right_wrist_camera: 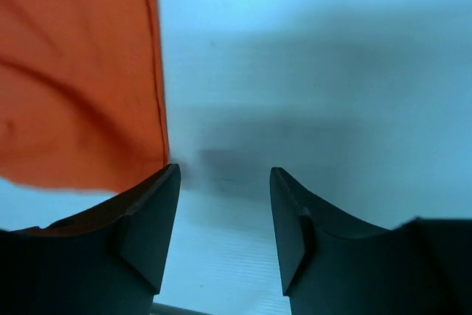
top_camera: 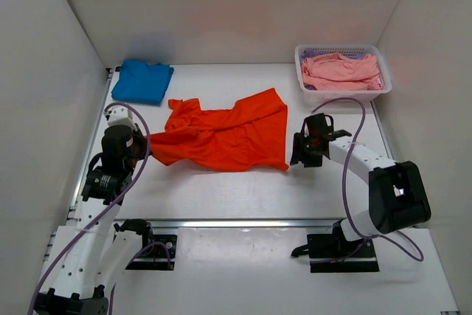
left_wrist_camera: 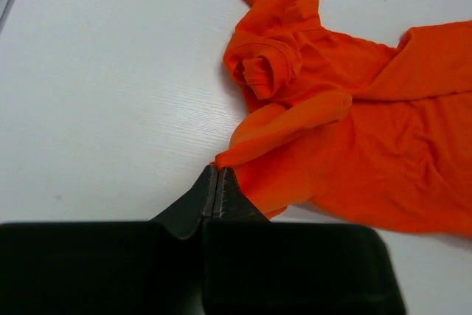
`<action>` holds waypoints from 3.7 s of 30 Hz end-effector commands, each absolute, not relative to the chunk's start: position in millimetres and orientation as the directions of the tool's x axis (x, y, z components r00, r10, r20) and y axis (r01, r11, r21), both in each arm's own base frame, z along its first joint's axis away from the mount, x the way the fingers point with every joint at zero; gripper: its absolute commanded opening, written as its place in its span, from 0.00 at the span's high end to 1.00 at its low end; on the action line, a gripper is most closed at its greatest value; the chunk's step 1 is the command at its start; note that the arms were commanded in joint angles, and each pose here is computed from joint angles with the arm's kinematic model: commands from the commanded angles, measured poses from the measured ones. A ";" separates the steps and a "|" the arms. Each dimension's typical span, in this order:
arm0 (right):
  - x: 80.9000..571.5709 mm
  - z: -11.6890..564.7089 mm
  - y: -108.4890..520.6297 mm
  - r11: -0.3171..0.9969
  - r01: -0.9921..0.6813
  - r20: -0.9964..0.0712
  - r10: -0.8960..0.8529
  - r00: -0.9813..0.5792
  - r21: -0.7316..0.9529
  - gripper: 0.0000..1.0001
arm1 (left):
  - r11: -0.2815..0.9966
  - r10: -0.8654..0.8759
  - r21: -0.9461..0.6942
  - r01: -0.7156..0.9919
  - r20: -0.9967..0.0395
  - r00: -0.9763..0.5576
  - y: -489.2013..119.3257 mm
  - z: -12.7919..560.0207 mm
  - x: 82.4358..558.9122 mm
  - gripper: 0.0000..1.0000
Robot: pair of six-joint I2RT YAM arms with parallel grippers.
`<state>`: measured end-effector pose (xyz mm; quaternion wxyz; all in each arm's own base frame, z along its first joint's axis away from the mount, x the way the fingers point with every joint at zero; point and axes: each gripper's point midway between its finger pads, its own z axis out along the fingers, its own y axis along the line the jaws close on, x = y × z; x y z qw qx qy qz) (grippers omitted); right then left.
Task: Fold and stack the t-shirts
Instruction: Flatten out the tshirt
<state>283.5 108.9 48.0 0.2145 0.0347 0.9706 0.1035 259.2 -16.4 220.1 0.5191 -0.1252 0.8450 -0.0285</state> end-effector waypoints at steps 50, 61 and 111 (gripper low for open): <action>326.4 405.9 147.7 0.828 -0.362 -0.884 0.301 -0.356 0.428 1.00 | 0.781 -0.610 -0.595 0.190 -0.792 0.025 -57.1 519.1 301.3 1.00; 276.2 480.3 102.1 0.785 -0.439 -0.899 0.379 -0.218 0.437 1.00 | 0.790 -0.612 -0.585 0.182 -0.765 0.200 -45.7 583.2 247.7 1.00; 285.4 475.1 94.2 0.819 -0.446 -0.931 0.289 -0.222 0.361 1.00 | 0.885 -0.451 -0.370 0.285 -0.835 0.316 -59.0 648.0 233.7 1.00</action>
